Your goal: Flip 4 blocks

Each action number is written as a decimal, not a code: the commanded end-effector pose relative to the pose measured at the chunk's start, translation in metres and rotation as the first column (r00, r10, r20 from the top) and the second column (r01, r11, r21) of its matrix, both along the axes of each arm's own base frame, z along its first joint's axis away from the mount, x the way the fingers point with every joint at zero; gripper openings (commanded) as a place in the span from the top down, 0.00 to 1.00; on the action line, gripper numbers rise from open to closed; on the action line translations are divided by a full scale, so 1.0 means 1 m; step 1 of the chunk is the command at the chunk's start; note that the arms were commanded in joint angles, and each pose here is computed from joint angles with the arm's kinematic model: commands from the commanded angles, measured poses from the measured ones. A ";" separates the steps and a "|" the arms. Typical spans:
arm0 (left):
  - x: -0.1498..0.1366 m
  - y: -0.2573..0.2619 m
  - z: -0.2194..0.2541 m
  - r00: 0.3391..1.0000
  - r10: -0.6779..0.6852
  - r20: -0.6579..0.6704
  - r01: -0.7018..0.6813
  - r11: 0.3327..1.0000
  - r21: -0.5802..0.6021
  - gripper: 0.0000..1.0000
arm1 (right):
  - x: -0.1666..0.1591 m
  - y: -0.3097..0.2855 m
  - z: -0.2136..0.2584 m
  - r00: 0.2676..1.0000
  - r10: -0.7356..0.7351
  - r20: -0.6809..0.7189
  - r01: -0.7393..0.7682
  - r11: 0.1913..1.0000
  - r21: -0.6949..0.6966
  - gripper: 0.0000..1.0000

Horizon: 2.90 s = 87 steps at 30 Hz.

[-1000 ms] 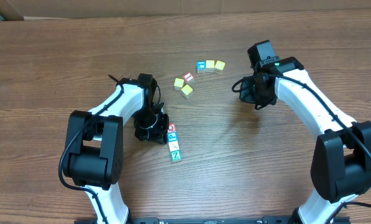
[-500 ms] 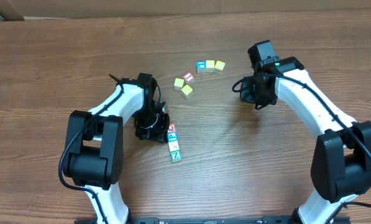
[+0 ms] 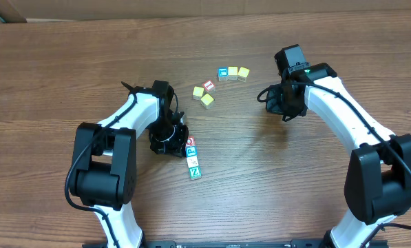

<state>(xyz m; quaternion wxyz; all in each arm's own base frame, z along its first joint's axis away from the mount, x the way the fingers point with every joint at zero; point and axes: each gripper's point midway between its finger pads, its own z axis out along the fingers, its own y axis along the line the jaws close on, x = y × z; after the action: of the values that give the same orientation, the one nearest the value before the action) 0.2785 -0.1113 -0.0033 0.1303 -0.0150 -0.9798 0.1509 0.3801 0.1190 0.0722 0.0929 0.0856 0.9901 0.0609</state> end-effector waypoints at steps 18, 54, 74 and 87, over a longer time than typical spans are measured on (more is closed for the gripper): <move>0.032 0.026 -0.006 0.992 0.093 0.080 -0.105 0.980 0.171 0.96 | 0.002 -0.002 0.009 1.000 -0.003 0.026 0.002 1.000 0.001 0.91; 0.028 0.002 -0.001 0.991 0.126 0.043 -0.129 0.989 0.068 0.96 | -0.022 0.036 0.012 0.995 0.064 -0.071 -0.049 0.980 0.195 0.91; 0.043 0.008 -0.005 0.979 0.175 0.101 -0.186 0.977 0.109 0.96 | -0.030 0.058 0.013 0.990 0.124 -0.065 -0.109 0.974 0.198 0.91; 0.035 0.006 -0.004 0.979 0.191 0.065 -0.197 0.975 0.101 0.96 | -0.032 0.057 0.012 0.990 0.124 -0.071 -0.108 0.974 0.197 0.91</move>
<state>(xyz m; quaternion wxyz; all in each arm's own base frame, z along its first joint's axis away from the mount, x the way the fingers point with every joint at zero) 0.3138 -0.1088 -0.0015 0.0841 0.0779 -0.9856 0.1243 0.3484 0.1742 0.0752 0.0307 0.0441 0.9875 0.1479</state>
